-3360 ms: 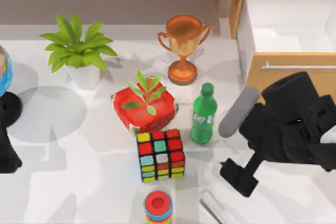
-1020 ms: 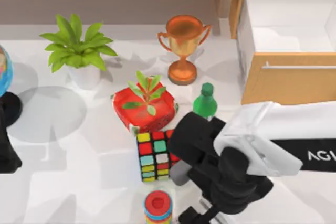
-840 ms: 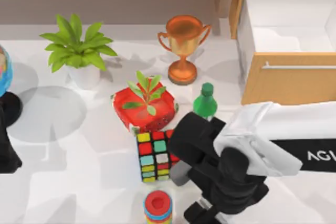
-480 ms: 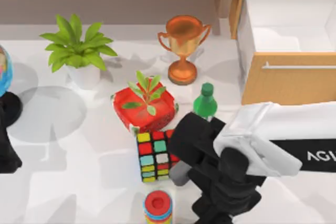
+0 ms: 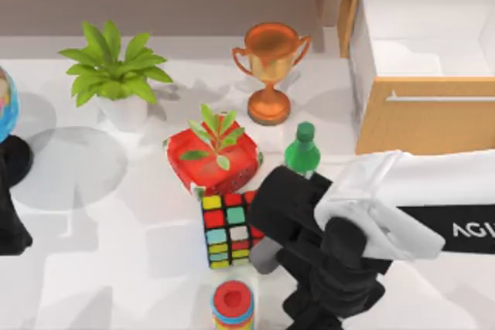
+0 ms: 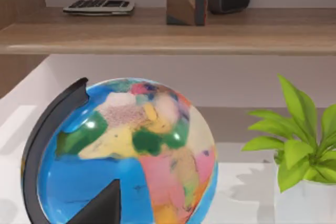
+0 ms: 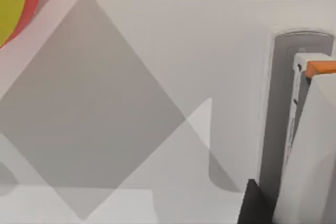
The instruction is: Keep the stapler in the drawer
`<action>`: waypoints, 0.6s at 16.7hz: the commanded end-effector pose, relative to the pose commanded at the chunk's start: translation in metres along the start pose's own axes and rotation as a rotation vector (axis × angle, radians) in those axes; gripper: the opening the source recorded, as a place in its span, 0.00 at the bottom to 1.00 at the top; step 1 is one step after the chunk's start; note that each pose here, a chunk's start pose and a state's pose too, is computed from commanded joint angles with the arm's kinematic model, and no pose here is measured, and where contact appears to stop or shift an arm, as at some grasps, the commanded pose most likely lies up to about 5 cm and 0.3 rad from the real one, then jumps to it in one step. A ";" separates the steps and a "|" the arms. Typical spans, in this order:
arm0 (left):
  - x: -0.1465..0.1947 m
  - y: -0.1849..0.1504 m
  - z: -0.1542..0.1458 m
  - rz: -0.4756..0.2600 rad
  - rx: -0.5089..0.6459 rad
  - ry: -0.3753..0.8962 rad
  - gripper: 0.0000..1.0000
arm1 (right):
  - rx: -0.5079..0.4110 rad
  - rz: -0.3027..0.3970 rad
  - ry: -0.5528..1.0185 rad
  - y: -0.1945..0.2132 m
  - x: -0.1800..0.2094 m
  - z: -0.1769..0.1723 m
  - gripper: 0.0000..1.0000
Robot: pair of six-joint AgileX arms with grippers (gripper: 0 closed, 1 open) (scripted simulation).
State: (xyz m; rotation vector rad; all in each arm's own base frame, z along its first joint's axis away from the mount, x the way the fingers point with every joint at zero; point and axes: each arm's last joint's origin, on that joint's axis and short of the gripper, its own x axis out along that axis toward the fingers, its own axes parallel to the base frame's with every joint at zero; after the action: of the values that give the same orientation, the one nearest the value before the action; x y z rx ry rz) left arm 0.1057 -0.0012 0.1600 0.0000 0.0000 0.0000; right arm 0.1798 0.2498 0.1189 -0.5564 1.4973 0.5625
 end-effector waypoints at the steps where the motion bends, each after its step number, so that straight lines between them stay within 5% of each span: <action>1: 0.000 0.000 0.000 0.000 0.000 0.000 1.00 | 0.001 -0.002 0.002 -0.001 0.000 0.000 0.00; 10: 0.000 0.000 0.000 0.000 0.000 0.000 1.00 | -0.018 -0.091 0.232 -0.021 0.032 -0.025 0.00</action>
State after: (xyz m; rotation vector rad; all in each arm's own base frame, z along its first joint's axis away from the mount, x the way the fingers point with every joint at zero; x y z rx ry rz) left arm 0.1057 -0.0012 0.1600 0.0000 0.0000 0.0000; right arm 0.1748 0.2175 0.0864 -0.7195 1.6777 0.4528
